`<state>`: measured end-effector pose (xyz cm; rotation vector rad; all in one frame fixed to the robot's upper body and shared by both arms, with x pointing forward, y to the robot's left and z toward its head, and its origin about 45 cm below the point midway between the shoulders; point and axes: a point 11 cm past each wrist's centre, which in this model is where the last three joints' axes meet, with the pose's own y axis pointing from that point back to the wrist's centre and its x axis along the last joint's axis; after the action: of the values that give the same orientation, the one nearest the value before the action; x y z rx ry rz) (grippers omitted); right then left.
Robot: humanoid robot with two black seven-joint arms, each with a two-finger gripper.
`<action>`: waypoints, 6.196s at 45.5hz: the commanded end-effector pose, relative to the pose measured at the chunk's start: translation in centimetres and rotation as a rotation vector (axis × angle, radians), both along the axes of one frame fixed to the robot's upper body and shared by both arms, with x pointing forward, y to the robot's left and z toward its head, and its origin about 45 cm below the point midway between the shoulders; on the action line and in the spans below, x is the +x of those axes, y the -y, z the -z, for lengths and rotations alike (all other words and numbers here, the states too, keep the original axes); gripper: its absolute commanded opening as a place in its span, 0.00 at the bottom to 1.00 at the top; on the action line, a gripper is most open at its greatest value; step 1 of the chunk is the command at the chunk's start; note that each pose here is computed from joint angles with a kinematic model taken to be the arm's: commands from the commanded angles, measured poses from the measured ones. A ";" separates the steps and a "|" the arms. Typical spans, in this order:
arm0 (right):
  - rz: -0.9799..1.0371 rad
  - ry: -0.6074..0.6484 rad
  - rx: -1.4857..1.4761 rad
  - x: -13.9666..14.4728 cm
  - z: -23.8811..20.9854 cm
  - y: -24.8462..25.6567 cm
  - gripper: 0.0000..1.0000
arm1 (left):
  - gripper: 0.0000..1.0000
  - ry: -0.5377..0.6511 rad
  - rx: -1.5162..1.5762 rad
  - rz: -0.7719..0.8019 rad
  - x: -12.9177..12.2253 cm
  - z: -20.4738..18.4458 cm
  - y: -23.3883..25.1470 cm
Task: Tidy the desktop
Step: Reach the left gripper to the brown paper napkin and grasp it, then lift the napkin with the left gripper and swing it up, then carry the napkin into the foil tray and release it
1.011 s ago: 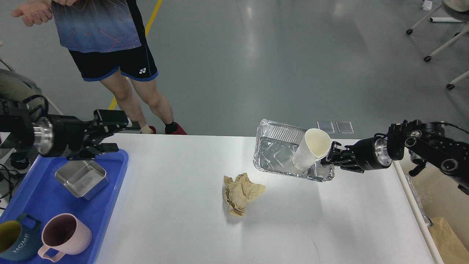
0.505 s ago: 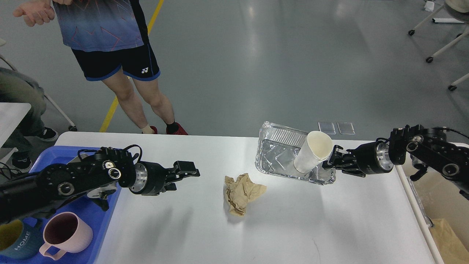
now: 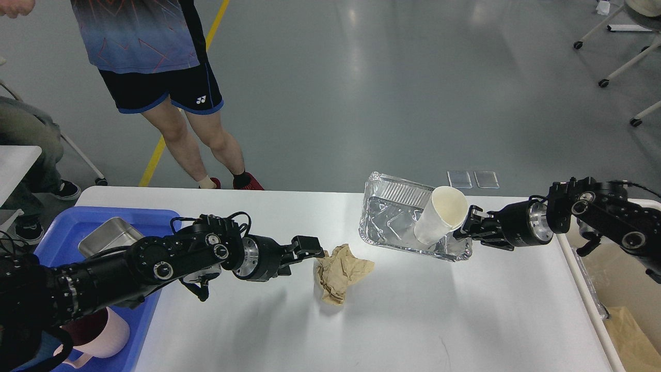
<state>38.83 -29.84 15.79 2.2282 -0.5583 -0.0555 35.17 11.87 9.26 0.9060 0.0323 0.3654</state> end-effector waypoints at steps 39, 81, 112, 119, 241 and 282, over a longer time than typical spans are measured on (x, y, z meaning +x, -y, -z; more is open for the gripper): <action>0.006 -0.001 -0.004 -0.1 0.1 0.3 0.00 | 0.97 -0.034 -0.029 -0.008 -1.4 2.9 6.7; 0.008 -0.001 -0.004 -0.1 0.2 0.3 0.00 | 0.94 0.016 0.001 -0.110 -0.3 4.3 4.9; 0.014 0.001 -0.009 -0.1 0.1 0.7 0.00 | 0.06 0.034 -0.025 -0.042 -0.8 3.9 6.1; 0.014 0.001 -0.009 -0.1 0.1 0.7 0.00 | 0.00 0.025 -0.034 -0.017 -0.8 3.5 6.5; 0.013 0.019 0.002 -0.1 -0.9 1.0 0.00 | 0.01 0.260 -0.168 0.230 5.2 -14.8 9.6; 0.016 0.011 0.002 -0.4 -0.4 1.0 0.00 | 0.96 0.234 -0.226 0.116 5.1 -12.6 12.8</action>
<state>38.45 -30.81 16.26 2.2290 -0.5808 -0.0518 40.25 -0.91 21.92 0.6340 -0.1911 0.3506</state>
